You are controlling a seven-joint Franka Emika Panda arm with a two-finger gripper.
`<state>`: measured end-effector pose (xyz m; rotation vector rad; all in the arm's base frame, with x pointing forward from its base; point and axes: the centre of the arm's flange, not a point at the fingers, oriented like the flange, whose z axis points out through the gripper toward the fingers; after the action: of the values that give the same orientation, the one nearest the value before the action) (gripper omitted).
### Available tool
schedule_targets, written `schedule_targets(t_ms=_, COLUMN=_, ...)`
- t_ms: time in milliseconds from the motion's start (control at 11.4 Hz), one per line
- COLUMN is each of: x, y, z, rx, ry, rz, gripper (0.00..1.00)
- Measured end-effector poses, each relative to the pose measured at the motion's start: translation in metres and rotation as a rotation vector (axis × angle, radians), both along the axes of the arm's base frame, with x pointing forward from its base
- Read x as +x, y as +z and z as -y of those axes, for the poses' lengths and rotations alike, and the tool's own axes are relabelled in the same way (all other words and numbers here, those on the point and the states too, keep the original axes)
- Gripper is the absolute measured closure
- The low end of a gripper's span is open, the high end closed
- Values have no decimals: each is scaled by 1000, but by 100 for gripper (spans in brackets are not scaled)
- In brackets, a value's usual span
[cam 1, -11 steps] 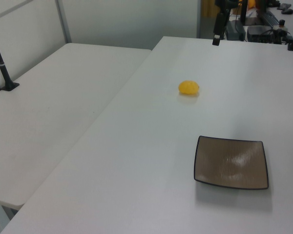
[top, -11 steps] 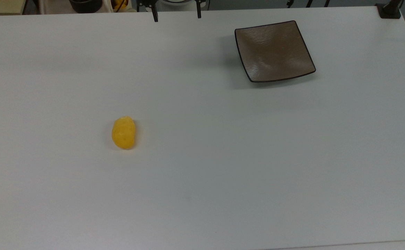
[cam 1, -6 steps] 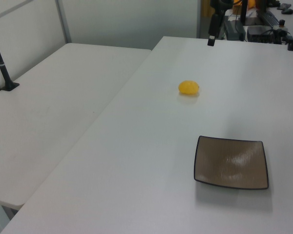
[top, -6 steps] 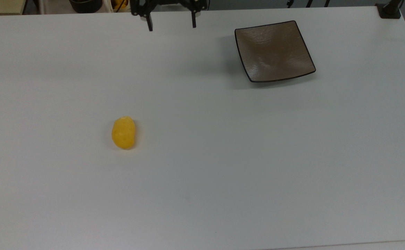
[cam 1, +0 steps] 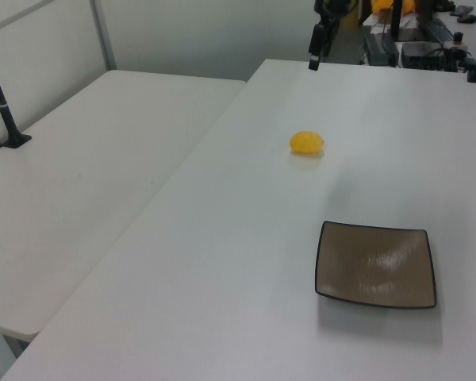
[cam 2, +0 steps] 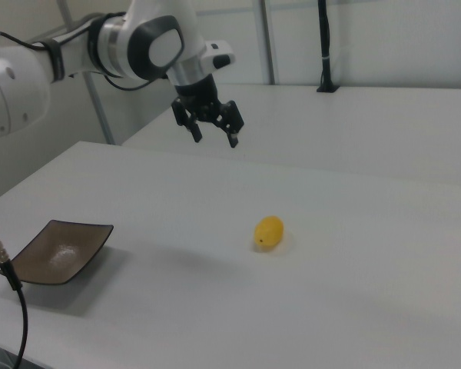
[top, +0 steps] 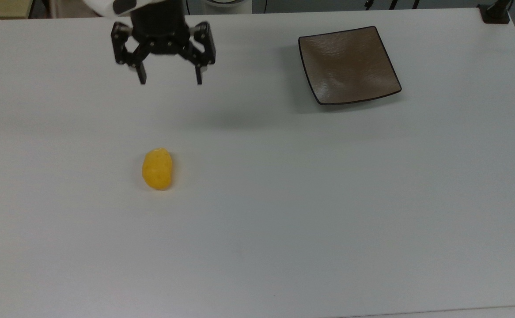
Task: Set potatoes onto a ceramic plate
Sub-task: 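Lower the gripper over the yellow potato and close on it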
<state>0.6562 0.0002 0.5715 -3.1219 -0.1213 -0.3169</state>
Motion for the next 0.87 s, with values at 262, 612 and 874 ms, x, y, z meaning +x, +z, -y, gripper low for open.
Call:
schedule_targets(t_ms=262, x=26, y=-47, z=16, rx=-23, ry=1, rz=-6, gripper=0)
schedule_targets(t_ms=612, x=51, y=-112, z=28, rx=-46, ry=5, rz=-27, gripper=0)
schedule_targets(t_ms=874, x=61, y=-148, z=31, rx=-58, ry=11, rz=-38, gripper=0)
